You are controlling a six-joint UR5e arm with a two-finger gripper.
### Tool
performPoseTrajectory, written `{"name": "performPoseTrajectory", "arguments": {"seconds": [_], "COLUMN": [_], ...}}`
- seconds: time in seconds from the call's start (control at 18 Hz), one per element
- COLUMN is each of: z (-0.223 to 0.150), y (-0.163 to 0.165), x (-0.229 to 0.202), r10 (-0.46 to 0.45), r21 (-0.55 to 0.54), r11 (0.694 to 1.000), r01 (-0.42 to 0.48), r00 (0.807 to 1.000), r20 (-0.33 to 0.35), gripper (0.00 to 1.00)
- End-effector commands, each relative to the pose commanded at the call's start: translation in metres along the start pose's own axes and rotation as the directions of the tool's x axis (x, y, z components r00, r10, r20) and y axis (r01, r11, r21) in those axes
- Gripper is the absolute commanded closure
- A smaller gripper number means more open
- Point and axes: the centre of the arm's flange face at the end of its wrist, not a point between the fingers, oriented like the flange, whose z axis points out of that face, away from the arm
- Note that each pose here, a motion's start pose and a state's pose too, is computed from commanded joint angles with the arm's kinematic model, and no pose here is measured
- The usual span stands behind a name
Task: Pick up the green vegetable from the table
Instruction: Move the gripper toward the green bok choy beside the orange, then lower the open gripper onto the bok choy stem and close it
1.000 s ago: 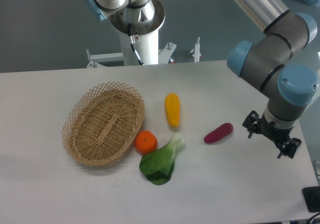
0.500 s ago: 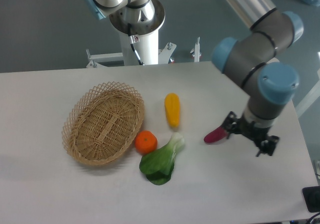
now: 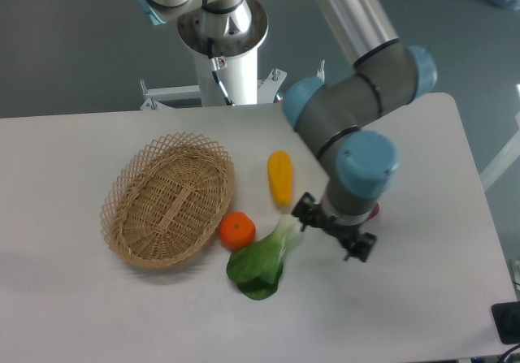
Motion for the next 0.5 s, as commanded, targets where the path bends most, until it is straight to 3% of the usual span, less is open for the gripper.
{"name": "performPoseTrajectory", "arguments": {"seconds": [0.33,0.5], "z": [0.023,0.037], "y": [-0.001,-0.006], "x": [0.008,0.016], "r10": [0.003,0.004], "r21": [-0.016,-0.012], "r11": [1.000,1.000], "r01": [-0.004,-0.005], "r00": [0.999,1.000], "r20": [-0.038,-0.026], "gripper": [0.00,0.00]}}
